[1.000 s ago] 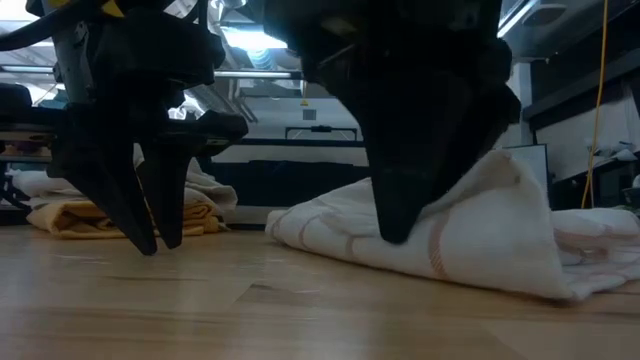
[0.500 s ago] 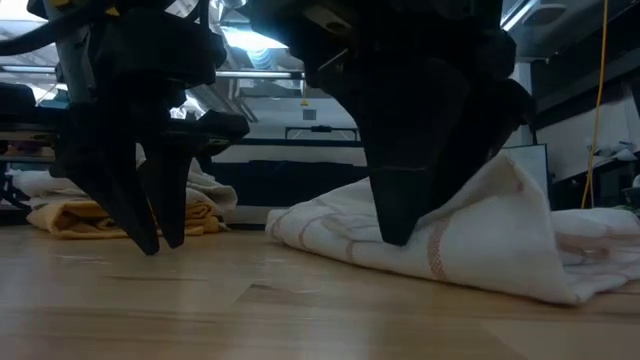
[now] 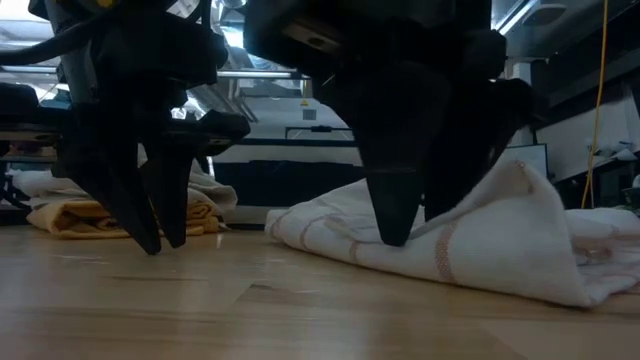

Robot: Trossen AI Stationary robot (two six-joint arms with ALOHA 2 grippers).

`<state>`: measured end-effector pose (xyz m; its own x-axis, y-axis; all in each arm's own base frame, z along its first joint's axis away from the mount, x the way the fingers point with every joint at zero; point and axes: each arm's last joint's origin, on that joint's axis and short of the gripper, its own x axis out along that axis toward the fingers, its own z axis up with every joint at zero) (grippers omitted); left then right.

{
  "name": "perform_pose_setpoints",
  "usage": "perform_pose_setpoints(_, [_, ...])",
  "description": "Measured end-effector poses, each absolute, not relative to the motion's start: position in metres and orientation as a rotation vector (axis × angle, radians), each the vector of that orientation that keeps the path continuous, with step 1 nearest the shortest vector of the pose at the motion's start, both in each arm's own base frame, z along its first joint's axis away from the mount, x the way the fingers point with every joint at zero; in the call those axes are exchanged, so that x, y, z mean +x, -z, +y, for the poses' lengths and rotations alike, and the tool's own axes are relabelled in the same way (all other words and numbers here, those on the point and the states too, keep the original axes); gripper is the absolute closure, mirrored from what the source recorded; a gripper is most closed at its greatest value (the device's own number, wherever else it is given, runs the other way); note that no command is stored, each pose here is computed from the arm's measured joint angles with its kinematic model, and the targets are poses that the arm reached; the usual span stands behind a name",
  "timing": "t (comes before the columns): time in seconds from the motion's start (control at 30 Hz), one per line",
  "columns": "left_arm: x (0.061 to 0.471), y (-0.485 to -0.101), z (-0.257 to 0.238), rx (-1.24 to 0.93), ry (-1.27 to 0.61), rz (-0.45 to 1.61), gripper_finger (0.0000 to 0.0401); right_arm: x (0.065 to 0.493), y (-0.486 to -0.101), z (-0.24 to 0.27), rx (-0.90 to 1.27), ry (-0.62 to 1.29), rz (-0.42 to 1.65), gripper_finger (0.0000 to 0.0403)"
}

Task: Fold towel
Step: Fold the white patterned towel

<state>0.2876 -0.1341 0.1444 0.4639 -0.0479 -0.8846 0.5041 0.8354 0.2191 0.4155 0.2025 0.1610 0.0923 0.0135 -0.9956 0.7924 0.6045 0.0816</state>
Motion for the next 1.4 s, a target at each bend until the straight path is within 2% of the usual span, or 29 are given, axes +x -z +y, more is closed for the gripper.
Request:
perform_pose_setpoints(0.23, [0.288, -0.144, -0.134, 0.495, 0.356, 1.041, 0.0339, 0.418, -0.161, 0.199, 0.793, 0.651, 1.4, 0.0248])
perform_pose_setpoints(0.73, [0.288, -0.145, -0.134, 0.496, 0.358, 1.032, 0.0339, 0.42, -0.165, 0.194, 0.795, 0.634, 1.415, 0.0393])
perform_pose_setpoints(0.93, [0.288, -0.145, -0.134, 0.496, 0.358, 1.032, 0.0339, 0.414, -0.173, 0.192, 0.782, 0.681, 1.475, 0.0394])
perform_pose_setpoints(1.17, [0.288, -0.145, -0.134, 0.492, 0.356, 1.032, 0.0339, 0.395, -0.208, 0.183, 0.68, 0.887, 1.592, 0.0397])
perform_pose_setpoints(1.4, [0.288, -0.145, -0.135, 0.491, 0.356, 1.033, 0.0339, 0.394, -0.215, 0.181, 0.61, 0.878, 1.537, 0.0397])
